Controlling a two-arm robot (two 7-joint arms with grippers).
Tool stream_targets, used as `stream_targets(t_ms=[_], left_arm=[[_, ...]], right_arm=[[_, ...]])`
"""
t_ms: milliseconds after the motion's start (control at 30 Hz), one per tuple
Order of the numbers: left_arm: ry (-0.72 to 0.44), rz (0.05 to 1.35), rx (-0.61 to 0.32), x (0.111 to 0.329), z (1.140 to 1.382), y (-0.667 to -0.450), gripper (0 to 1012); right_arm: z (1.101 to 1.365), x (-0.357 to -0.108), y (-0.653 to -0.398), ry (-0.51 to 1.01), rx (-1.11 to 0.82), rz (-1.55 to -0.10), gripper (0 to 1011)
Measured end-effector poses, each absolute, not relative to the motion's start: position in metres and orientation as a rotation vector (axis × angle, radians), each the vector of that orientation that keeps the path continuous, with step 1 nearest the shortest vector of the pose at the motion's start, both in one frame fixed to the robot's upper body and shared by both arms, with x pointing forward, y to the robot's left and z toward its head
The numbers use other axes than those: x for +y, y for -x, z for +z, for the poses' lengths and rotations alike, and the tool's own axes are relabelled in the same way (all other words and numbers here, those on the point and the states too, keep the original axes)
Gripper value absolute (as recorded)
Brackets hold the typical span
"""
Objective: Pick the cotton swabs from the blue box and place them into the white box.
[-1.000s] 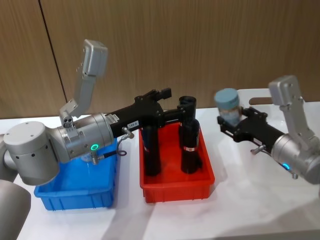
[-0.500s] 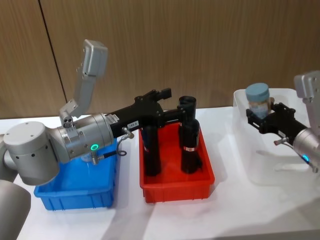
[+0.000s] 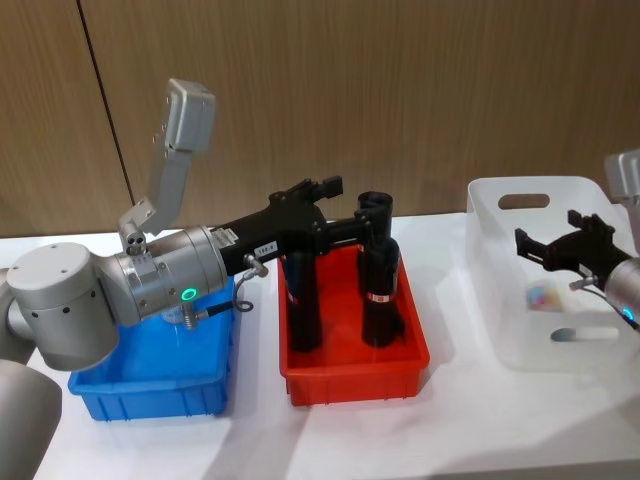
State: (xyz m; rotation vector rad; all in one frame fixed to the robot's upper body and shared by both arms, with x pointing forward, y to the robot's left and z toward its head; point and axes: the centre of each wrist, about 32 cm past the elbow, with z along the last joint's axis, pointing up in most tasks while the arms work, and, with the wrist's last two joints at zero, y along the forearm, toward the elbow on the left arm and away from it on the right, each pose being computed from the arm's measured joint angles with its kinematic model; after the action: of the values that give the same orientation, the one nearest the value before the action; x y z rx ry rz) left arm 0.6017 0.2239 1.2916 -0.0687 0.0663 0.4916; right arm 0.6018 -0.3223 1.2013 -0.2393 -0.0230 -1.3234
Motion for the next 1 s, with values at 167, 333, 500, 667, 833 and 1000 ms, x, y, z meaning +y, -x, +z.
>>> stream_targets(t_ms=[167, 333, 500, 667, 833, 1000], left_arm=[[0.069, 0.492, 0.066, 0.2239, 1.2915, -0.6017, 1004], [0.069, 0.492, 0.066, 0.2239, 1.2915, -0.6017, 1004], [0.069, 0.492, 0.066, 0.2239, 1.2915, -0.6017, 1004], [0.069, 0.492, 0.066, 0.2239, 1.2915, -0.6017, 1004], [0.069, 0.492, 0.066, 0.2239, 1.2915, -0.6017, 1004], [0.069, 0.492, 0.066, 0.2239, 1.2915, -0.6017, 1004]], right_arm=[[1.1985, -0.3258, -0.6042, 0.243, -0.013, -1.328, 1001], [1.197, -0.3285, -0.6047, 0.239, -0.008, -1.33, 1001], [1.196, -0.3301, -0.6047, 0.237, -0.004, -1.331, 1001], [1.1951, -0.3314, -0.6047, 0.235, -0.001, -1.332, 1001], [1.1948, -0.332, -0.6047, 0.233, 0.001, -1.333, 1001], [1.1946, -0.3324, -0.6048, 0.233, 0.001, -1.333, 1001]])
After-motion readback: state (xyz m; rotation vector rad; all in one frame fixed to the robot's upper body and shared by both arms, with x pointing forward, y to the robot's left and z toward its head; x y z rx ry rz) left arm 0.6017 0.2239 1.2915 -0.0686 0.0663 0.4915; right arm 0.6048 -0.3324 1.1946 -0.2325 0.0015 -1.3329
